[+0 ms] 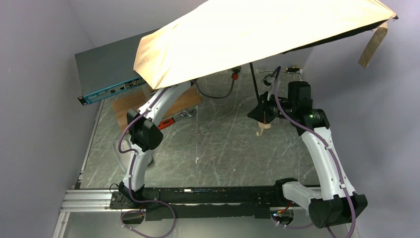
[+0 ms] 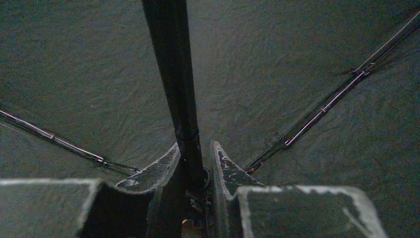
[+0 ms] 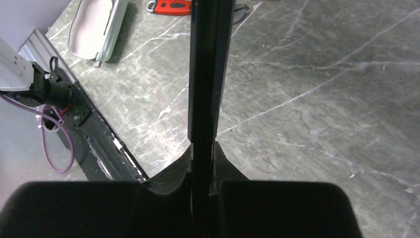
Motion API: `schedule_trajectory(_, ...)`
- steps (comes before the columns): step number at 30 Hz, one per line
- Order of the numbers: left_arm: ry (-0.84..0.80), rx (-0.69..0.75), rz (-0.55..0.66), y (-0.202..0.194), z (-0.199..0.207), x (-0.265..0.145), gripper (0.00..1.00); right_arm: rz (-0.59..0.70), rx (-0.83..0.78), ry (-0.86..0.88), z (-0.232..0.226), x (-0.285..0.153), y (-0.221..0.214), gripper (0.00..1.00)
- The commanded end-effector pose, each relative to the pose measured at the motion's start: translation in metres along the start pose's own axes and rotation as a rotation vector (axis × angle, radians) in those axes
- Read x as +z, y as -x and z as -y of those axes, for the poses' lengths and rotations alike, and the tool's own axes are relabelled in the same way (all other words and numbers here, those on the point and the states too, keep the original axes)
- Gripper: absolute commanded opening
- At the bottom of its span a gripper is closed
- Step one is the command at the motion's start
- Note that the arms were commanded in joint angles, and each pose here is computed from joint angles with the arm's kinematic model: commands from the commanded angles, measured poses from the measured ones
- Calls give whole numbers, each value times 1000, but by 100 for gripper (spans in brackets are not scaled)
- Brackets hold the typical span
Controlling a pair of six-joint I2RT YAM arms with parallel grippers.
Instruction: Open the umbrella
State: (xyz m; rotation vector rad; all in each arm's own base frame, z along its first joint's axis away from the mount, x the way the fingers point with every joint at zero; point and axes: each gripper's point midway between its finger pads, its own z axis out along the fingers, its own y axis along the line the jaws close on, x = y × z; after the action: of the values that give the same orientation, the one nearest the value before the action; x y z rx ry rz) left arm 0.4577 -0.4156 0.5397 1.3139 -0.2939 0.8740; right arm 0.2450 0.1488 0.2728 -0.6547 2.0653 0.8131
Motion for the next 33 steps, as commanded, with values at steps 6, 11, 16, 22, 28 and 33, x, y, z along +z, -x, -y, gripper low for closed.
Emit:
schedule_trajectory(6, -30, 368, -842, -217, -83, -188, 31, -225, -119, 255, -58, -13, -75, 0)
schedule_trajectory(11, -10, 401, -893, -228, -99, -208, 35, -265, -169, 231, -53, -9, -85, 0)
schedule_trajectory(16, -19, 417, -957, -240, -109, -231, 36, -318, -229, 224, -49, -6, -96, 0)
schedule_trajectory(22, -40, 434, -1032, -254, -114, -260, 35, -386, -280, 225, -44, -5, -111, 0)
schedule_trajectory(28, -12, 427, -1064, -259, -122, -272, 35, -396, -279, 231, -45, -3, -112, 0)
schedule_trajectory(33, -1, 422, -1148, -267, -129, -296, 36, -405, -289, 251, -49, -3, -114, 0)
